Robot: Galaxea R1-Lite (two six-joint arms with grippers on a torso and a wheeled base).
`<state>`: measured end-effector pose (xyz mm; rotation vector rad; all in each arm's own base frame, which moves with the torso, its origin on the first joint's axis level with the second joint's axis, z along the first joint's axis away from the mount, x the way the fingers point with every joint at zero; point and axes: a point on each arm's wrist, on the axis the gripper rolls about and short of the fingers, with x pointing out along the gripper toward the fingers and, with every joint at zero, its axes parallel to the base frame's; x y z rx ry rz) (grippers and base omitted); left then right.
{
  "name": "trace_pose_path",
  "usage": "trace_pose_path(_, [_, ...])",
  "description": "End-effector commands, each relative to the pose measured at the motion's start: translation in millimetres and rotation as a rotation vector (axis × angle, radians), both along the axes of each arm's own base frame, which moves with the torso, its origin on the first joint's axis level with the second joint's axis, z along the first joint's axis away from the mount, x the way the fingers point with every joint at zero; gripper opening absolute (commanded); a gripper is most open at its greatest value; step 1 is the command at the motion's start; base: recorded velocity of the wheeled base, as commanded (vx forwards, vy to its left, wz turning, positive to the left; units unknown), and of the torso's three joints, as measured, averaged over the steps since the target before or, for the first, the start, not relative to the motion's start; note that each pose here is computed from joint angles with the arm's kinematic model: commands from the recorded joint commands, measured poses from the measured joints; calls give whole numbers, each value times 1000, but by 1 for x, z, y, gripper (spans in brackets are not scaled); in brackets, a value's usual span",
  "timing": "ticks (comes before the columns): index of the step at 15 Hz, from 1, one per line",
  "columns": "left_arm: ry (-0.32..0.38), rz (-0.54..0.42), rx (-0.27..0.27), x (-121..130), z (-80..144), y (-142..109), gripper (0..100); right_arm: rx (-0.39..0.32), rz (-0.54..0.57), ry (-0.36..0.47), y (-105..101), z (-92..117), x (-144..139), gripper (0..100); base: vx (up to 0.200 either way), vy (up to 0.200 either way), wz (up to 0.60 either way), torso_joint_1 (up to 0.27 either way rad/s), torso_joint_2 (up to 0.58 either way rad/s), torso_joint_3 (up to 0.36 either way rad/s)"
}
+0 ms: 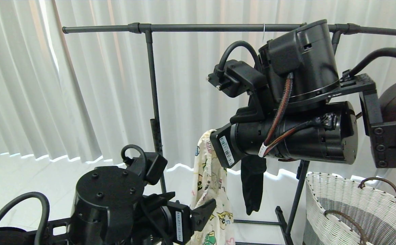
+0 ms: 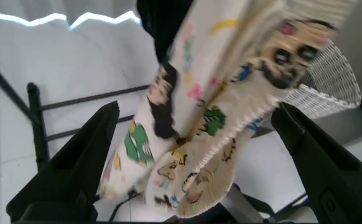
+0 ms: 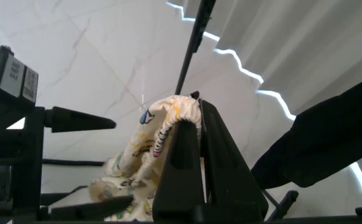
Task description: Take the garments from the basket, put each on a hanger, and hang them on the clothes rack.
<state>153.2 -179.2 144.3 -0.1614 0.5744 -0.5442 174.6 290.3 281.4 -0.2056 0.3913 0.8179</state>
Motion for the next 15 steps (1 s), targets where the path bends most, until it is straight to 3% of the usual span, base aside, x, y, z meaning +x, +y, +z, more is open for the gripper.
trace_pose_path(1, [40,31,49,-7,-16,16,100,4,0,-3,0,1,0,0,0,0,0,0,0,0])
trace_pose_path(3, [77,44,96,-15,-30,27,100,5,1,-2,-1,1,-1,0,0,0,0,0,0,0])
trace_pose_path(4, [65,47,82,-17,-26,29,100,8,1,-4,0,2,-1,0,0,0,0,0,0,0])
trace_pose_path(7, [9,-40,-34,-29,-1,32,100,11,23,-7,3,3,-7,0,0,0,0,0,0,0])
trace_pose_path(11, [-9,-45,-77,-21,10,30,100,11,37,-7,6,3,-11,0,0,0,0,0,0,0])
trace_pose_path(14, [38,-8,-23,-11,-5,29,100,21,38,-13,4,7,-12,0,0,0,0,0,0,0])
trace_pose_path(15, [71,-6,25,-11,-17,29,100,24,41,-14,4,8,-13,0,0,0,0,0,0,0])
